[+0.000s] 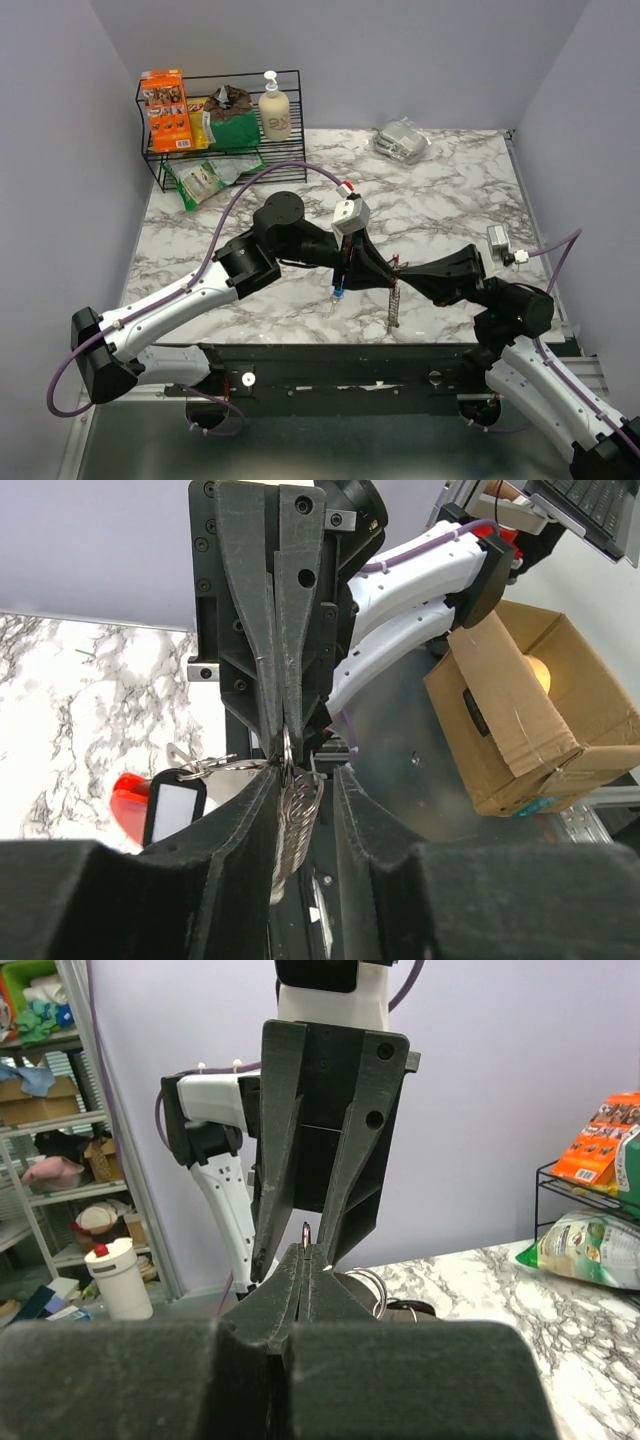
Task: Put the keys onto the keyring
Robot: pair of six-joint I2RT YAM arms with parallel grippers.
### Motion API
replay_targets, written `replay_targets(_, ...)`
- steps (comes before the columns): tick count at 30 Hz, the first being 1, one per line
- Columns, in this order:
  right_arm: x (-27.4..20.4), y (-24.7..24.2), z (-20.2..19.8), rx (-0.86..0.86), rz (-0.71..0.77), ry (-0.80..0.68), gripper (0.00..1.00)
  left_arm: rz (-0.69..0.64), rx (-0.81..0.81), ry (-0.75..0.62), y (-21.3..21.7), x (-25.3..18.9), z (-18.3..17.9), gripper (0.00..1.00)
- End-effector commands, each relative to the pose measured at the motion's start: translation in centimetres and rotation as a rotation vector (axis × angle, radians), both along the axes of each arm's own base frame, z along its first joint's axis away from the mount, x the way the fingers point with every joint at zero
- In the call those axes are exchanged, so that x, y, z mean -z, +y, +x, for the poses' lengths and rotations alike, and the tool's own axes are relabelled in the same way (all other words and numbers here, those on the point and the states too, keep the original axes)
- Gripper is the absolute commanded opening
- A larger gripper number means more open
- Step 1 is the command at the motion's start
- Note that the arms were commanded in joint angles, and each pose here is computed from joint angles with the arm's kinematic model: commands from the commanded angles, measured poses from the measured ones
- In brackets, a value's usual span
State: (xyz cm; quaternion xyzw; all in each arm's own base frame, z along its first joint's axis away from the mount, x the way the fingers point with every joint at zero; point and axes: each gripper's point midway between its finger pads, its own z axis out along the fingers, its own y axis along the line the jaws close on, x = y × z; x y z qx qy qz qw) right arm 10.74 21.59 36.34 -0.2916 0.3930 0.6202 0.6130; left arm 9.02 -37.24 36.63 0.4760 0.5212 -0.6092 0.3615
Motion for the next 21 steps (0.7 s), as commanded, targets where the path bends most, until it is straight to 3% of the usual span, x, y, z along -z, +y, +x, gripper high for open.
replay_targets(1,-0.4,-0.1,0.0,0.012,0.01,-0.016,0.0,-0.046,-0.019,-0.036,0.0,-2.1,0.0,0.3)
replay_targets(5,-0.3,0.0,0.0,0.006,0.007,-0.017,0.0,-0.045,-0.037,-0.031,-0.1,-2.1,0.3,0.15)
replay_targets(7,-0.3,0.0,0.0,0.003,0.004,-0.014,0.0,-0.042,-0.039,-0.023,-0.2,-2.1,0.4,0.0)
replay_targets(15,0.0,0.2,0.2,-0.002,-0.015,0.007,0.01,0.0,-0.074,-0.041,0.0,-1.5,0.9,0.0)
replay_targets(16,0.0,0.3,0.3,0.002,-0.019,0.005,0.05,0.006,-0.083,-0.052,0.1,-1.6,1.0,0.0)
replay_targets(19,0.1,0.3,0.5,0.015,-0.036,0.003,0.28,0.068,-0.112,-0.074,0.4,-0.9,1.6,0.0)
replay_targets(20,0.6,0.4,0.7,0.021,-0.059,0.024,0.42,0.087,-0.12,-0.078,0.5,-0.7,1.7,0.0)
replay_targets(21,0.5,0.4,0.8,0.033,-0.068,0.02,0.49,0.14,-0.127,-0.068,0.9,0.3,1.8,0.0)
